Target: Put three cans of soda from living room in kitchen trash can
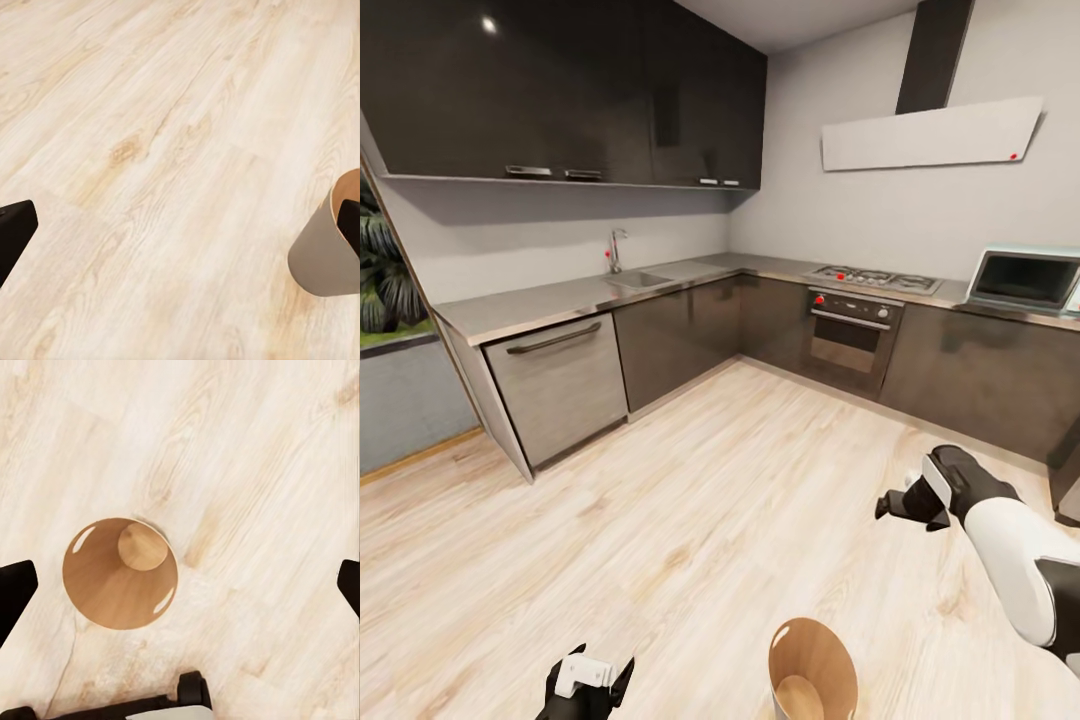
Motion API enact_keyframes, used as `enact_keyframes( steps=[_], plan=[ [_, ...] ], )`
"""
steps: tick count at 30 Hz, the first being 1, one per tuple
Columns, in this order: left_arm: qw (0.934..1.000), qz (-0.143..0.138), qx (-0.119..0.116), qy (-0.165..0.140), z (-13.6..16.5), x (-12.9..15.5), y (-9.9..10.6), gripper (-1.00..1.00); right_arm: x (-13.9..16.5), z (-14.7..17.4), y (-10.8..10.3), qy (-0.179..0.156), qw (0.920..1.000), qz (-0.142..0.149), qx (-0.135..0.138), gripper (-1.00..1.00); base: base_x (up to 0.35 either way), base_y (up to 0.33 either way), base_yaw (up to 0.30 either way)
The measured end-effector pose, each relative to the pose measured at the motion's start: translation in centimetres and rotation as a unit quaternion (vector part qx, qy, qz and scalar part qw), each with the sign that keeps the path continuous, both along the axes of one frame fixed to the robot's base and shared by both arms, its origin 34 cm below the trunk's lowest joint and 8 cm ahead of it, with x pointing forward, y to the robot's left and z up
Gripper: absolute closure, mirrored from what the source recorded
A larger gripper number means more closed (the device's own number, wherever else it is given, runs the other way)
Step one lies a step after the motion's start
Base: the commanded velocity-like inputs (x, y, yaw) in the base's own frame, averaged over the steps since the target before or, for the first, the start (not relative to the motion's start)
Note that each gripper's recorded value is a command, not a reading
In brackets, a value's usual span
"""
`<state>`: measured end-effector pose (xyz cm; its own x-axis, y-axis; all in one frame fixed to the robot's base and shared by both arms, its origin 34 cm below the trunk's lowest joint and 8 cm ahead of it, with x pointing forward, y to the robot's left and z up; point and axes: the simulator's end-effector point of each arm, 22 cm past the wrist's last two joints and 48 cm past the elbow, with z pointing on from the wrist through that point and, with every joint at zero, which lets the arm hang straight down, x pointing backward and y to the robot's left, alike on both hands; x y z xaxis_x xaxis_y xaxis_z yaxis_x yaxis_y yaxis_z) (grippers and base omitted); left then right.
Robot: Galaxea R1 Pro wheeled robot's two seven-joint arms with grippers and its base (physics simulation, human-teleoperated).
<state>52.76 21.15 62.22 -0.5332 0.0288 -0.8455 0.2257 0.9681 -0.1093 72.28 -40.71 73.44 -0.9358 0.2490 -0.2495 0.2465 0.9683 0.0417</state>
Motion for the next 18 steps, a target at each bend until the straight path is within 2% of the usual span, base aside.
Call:
enact_keyframes(
  steps=[6, 18],
  plan=[
    [1.0000, 0.000, 0.000, 0.001, -1.1, -0.1, 0.0, -1.00, 0.4, -0.8, -0.5, -0.007, 0.9999, 0.003, -0.011, -1.00, 0.000, 0.000, 0.000],
    [1.0000, -0.001, 0.001, 0.004, -3.4, -0.4, 0.0, -1.00, 0.5, -2.9, -0.4, -0.013, 0.9998, 0.005, -0.014, -1.00, 0.000, 0.000, 0.000]
  ],
)
